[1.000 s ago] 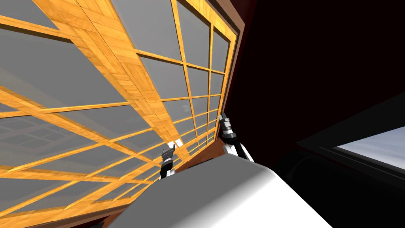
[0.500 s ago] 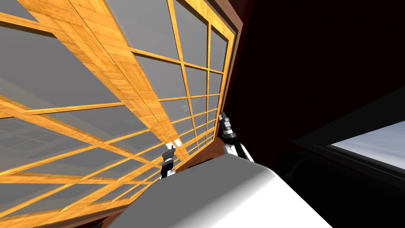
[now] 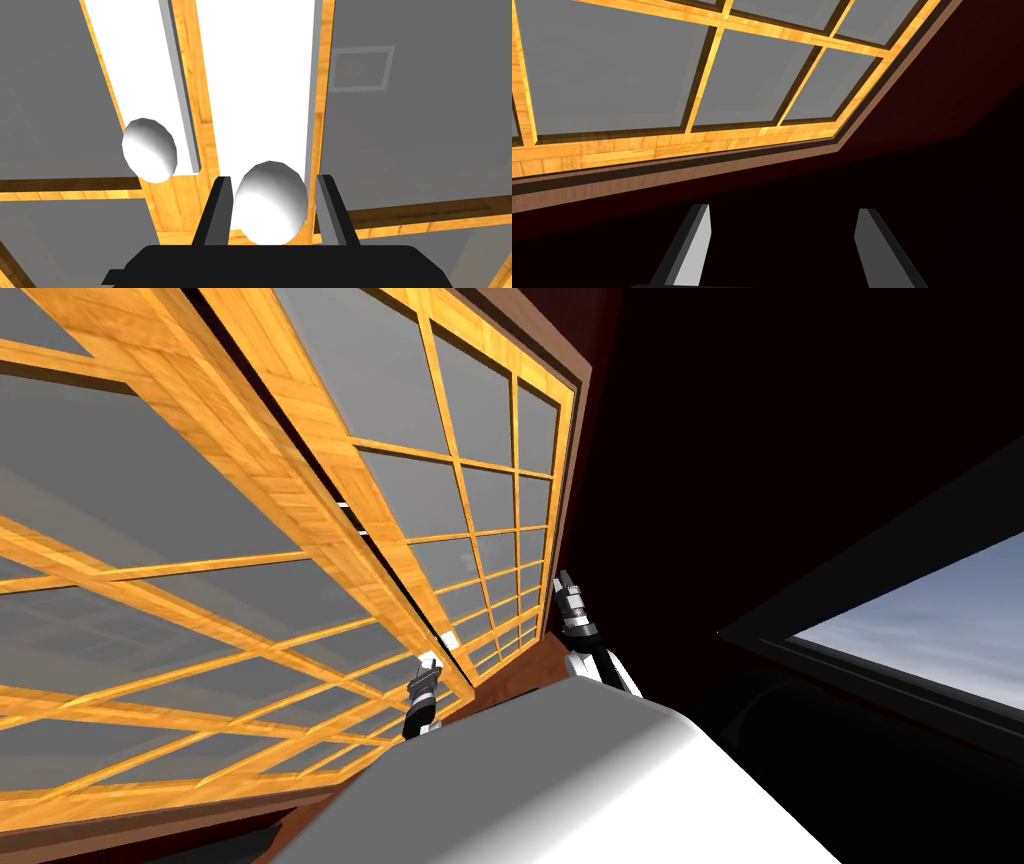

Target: Pull the door open

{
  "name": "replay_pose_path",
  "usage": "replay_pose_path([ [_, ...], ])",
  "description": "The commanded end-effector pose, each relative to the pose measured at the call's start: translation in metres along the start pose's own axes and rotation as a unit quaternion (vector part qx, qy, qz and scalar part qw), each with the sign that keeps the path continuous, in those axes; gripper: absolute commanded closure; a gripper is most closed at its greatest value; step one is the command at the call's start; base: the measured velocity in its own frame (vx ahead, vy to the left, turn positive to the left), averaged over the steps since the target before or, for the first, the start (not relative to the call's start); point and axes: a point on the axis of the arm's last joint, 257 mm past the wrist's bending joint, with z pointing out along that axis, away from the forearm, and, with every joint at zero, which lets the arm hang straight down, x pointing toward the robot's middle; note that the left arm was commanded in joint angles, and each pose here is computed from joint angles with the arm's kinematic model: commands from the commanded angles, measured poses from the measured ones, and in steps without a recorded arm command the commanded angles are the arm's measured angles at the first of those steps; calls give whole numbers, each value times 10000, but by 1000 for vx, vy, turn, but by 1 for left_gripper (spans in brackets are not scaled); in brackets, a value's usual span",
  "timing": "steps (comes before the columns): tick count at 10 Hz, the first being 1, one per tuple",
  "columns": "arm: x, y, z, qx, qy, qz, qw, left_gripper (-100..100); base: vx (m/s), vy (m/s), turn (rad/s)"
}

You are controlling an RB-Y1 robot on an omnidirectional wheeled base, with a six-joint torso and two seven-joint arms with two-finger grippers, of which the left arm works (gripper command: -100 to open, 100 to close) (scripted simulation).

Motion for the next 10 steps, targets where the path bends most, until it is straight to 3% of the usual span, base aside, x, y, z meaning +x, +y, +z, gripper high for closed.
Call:
replay_pose_path([
  [1,148,183,-123,-141,167,3,9998,100,-130,-47,47],
  [2,148,183,-123,-141,167,3,9998,100,-54,-32,24],
  [3,268,352,-254,-261,313,-99,9991,100,-112,-24,40],
  [4,215,356,-224,-258,248,-87,9993,100,-155,-19,63],
  [8,320,432,-315,-318,375,-187,9986,100,-47,-15,7],
  [10,418,591,-441,-438,494,-363,9972,100,-95,-17,38],
])
